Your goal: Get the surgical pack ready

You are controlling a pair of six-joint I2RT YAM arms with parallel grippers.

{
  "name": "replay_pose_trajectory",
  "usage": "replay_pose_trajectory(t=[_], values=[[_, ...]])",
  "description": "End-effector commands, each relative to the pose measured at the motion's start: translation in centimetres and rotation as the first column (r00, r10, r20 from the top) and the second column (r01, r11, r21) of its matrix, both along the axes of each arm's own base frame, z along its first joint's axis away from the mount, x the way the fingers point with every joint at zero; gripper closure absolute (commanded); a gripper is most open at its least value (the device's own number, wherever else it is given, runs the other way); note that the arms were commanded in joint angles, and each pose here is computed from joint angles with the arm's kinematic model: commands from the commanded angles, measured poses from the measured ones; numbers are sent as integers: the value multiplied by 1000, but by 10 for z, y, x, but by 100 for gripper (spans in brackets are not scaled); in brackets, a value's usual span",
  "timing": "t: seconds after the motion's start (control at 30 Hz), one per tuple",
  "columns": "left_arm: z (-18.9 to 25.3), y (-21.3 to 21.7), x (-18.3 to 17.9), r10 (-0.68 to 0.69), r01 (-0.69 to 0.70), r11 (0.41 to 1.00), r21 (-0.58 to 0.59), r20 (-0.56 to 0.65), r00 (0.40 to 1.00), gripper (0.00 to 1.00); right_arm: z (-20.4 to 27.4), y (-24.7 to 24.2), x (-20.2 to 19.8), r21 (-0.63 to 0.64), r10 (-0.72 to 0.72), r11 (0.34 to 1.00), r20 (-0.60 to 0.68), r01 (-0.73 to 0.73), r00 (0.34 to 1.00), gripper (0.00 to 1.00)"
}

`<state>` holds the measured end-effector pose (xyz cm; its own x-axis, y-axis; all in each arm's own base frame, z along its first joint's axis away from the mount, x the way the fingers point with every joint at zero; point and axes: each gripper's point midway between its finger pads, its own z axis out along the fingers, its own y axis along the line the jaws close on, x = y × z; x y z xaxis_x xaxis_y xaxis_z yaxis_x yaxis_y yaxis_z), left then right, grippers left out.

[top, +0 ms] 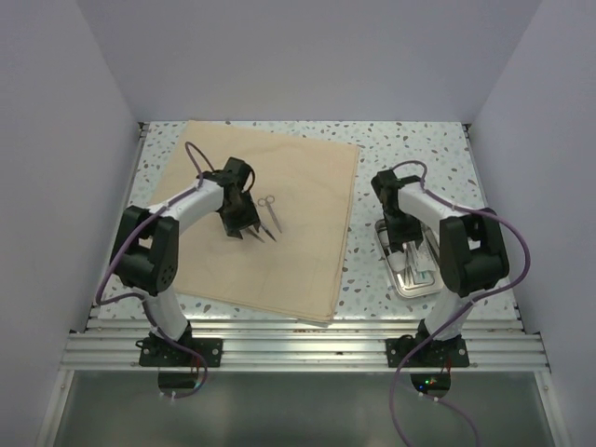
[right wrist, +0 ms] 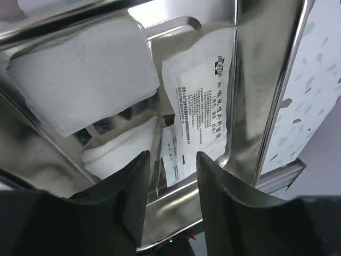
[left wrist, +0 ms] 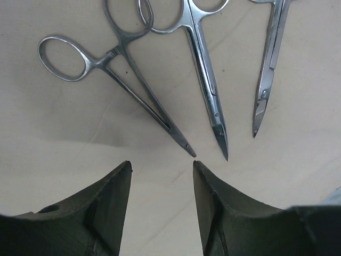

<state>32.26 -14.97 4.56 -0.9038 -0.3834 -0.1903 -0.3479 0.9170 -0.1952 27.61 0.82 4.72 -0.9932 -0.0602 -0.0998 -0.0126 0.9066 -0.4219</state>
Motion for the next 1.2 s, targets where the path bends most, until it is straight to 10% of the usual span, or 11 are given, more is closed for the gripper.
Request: replay_pose_trajectory(t=[0.0,0.47,0.77,0.87,1.17], values=[[5,10,17,90,-91,995,46,26,996,48,22,9,11,47,4,999,75,-8,997,54],[-20,12,39,192,-184,973,137,-47,980,57,57,43,19,199,51,977,157,-82,986,52],[-36,12,29,195,-180,971,155,-90,977,73,61,53,17,247,61,964,168,-101,984,52],[-39,11,30,174,-158,975,154,-92,981,94,66,56,20,259,64,960,175,-109,982,52],[22,-4,51,2,-6,998,69,54,999,100,105,108,31,485,76,855,231,-183,970,37]])
